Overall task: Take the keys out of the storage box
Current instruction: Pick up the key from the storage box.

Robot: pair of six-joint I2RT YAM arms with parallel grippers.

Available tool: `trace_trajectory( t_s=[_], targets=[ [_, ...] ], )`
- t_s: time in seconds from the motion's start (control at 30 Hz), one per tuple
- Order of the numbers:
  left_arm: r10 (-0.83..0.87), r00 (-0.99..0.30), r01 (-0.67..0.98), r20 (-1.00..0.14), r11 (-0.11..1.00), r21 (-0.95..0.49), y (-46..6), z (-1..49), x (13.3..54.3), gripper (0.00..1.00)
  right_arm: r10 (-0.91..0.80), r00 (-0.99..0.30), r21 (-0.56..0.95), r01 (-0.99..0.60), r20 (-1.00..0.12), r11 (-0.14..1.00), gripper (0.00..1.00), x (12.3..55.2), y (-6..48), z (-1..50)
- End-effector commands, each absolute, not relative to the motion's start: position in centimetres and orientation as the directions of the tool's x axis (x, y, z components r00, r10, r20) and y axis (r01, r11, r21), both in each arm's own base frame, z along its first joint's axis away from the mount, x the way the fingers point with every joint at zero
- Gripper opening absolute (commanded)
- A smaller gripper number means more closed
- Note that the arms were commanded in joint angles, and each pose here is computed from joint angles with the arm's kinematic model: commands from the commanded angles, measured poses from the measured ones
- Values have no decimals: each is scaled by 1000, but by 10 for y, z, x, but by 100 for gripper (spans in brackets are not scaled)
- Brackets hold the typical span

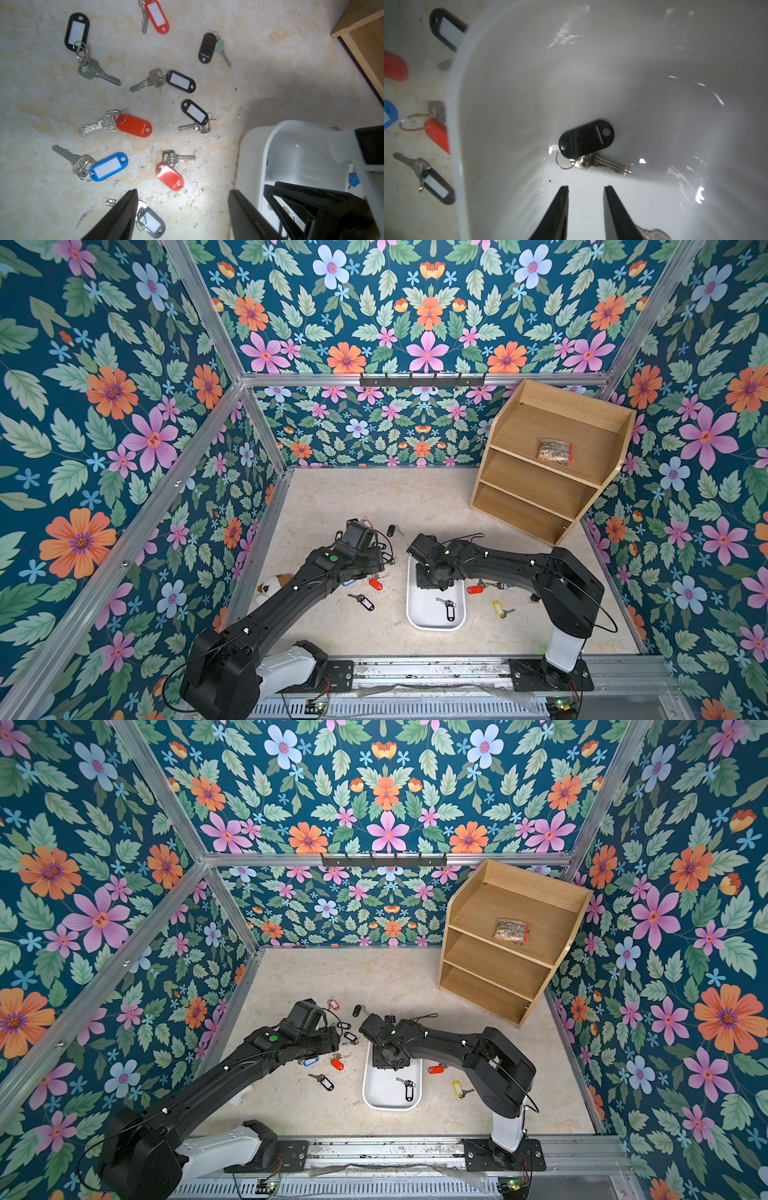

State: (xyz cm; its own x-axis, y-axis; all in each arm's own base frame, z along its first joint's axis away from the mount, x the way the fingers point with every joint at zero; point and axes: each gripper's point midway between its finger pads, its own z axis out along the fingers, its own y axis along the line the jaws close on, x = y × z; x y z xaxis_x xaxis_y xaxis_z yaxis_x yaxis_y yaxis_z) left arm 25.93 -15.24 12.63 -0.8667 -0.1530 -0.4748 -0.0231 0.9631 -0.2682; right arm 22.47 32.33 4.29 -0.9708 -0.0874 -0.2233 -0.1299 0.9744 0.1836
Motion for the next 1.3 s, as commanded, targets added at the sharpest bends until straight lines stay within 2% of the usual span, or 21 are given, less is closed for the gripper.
trace_trajectory(
  t_s=[0.0, 0.13, 0.27, 0.57, 1.07, 1.27],
  targets=[
    [-159, -864, -27, -478, 962, -272, -153, 127, 261, 75, -129, -964, 148, -166, -232, 975, 38, 224, 324, 42],
    [-156, -866, -25, -476, 963, -270, -153, 126, 260, 75, -163, -959, 116, -194, -232, 974, 48, 222, 329, 41],
    [-157, -867, -28, -473, 963, -269, -152, 124, 260, 75, -179, -956, 88, -204, -231, 975, 49, 223, 329, 38],
    [-157, -868, -28, -471, 962, -270, -153, 122, 259, 75, -218, -949, 6, -225, -228, 974, 43, 230, 326, 31],
    [-155, -871, -27, -467, 963, -268, -153, 119, 259, 75, -231, -945, -15, -234, -232, 972, 32, 236, 332, 27],
    [-149, -871, -23, -467, 964, -265, -154, 120, 260, 75, -235, -945, -29, -235, -228, 972, 30, 238, 332, 28]
  ],
)
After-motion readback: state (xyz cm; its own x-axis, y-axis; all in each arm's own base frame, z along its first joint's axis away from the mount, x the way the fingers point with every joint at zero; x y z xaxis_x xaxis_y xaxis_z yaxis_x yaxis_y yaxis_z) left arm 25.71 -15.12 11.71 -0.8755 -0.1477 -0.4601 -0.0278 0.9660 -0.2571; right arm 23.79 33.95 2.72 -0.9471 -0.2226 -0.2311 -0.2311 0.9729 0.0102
